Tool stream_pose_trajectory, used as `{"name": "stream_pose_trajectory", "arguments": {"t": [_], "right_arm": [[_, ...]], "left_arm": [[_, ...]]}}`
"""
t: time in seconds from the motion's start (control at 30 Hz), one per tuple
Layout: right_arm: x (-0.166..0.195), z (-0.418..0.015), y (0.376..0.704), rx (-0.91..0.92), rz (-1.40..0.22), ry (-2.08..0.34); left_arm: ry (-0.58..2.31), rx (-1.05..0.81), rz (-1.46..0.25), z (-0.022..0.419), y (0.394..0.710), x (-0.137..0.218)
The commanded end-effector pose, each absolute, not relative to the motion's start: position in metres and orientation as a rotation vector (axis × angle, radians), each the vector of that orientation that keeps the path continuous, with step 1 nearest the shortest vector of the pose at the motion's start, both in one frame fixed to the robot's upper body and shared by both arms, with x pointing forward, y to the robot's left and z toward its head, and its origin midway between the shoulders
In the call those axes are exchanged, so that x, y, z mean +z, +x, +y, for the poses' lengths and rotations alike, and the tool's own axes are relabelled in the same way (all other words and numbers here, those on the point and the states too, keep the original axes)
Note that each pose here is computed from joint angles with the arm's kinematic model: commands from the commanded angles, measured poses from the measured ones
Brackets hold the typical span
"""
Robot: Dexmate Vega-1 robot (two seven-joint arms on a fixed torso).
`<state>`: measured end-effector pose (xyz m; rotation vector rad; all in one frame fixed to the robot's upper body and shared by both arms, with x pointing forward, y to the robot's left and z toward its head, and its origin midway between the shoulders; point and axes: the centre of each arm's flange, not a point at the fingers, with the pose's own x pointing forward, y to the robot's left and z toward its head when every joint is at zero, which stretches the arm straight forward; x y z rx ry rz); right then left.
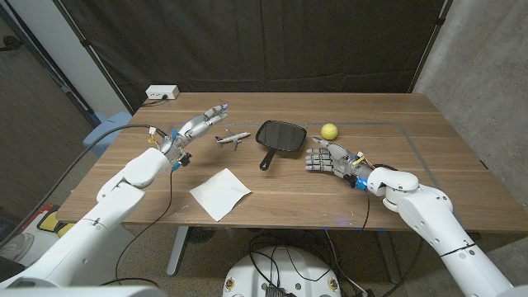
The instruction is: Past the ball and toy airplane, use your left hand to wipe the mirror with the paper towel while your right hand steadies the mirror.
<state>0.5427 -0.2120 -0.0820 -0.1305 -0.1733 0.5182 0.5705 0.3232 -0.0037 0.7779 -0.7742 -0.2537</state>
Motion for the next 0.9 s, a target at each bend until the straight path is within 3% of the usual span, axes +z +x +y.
{"name": "stream_pose_trajectory", "arguments": {"t": [0.03, 0.9], "right_arm": [[-0.080, -0.196, 0.544, 0.645, -0.095, -0.119], [-0.088, -0.148, 0.551, 0.813, -0.050, -0.039]], "left_arm": [[0.900, -0.301, -0.759, 0.327, 0.564, 0.004], [1.162, -0.302, -0.692, 0.336, 0.519, 0.001]]}}
